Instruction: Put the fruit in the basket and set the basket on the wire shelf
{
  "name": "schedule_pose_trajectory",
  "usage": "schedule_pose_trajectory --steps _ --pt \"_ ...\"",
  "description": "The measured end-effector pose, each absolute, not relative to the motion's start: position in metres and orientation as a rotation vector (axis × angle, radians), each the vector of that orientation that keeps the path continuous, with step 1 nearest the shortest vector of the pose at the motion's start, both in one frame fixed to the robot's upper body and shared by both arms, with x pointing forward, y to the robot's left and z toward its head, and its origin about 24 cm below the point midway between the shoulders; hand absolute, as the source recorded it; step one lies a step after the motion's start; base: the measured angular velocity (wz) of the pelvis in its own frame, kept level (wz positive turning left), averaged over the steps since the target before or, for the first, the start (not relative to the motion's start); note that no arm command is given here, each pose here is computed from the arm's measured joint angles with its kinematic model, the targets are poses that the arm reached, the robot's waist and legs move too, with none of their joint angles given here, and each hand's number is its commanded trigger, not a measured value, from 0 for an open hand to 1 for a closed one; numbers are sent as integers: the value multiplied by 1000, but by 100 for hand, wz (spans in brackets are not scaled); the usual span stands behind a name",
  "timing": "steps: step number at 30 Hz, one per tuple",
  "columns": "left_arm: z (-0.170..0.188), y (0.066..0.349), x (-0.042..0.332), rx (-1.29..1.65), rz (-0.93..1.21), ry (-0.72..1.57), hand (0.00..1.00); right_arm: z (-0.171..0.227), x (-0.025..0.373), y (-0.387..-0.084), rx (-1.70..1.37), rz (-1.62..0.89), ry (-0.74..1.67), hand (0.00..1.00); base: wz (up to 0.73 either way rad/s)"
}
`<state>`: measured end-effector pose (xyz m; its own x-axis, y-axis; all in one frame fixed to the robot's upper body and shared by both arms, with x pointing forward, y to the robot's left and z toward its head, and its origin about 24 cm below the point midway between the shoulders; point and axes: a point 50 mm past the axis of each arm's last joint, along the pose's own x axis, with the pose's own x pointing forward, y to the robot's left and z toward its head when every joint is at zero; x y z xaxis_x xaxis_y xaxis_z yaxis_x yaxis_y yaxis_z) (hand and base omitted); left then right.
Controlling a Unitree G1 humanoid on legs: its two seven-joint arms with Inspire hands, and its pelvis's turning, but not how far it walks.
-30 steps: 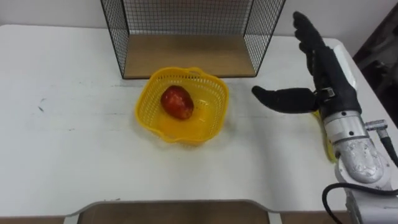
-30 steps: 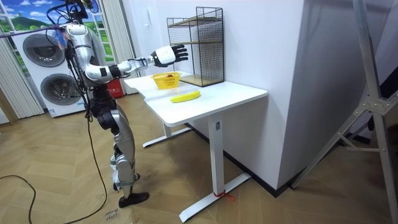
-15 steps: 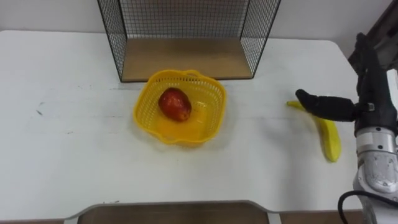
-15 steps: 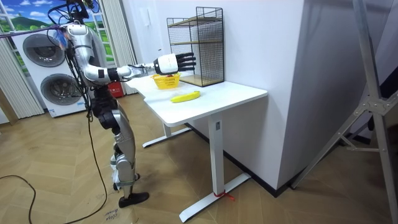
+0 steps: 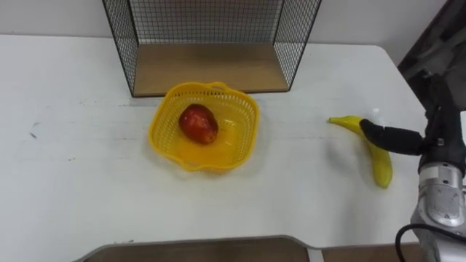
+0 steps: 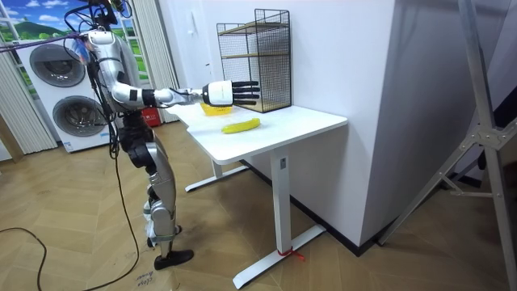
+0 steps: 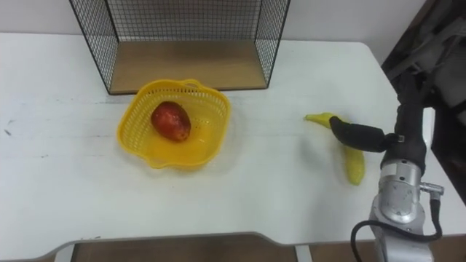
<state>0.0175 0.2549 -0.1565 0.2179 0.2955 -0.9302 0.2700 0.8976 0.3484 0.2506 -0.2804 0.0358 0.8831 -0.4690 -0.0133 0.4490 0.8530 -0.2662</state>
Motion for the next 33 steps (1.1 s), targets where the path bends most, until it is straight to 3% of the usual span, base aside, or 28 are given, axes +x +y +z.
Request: schedule_pose_trajectory --steps 33 --pt "-152 270 6 484 117 1459 0 -3 256 -300 -294 -276 430 0 1"
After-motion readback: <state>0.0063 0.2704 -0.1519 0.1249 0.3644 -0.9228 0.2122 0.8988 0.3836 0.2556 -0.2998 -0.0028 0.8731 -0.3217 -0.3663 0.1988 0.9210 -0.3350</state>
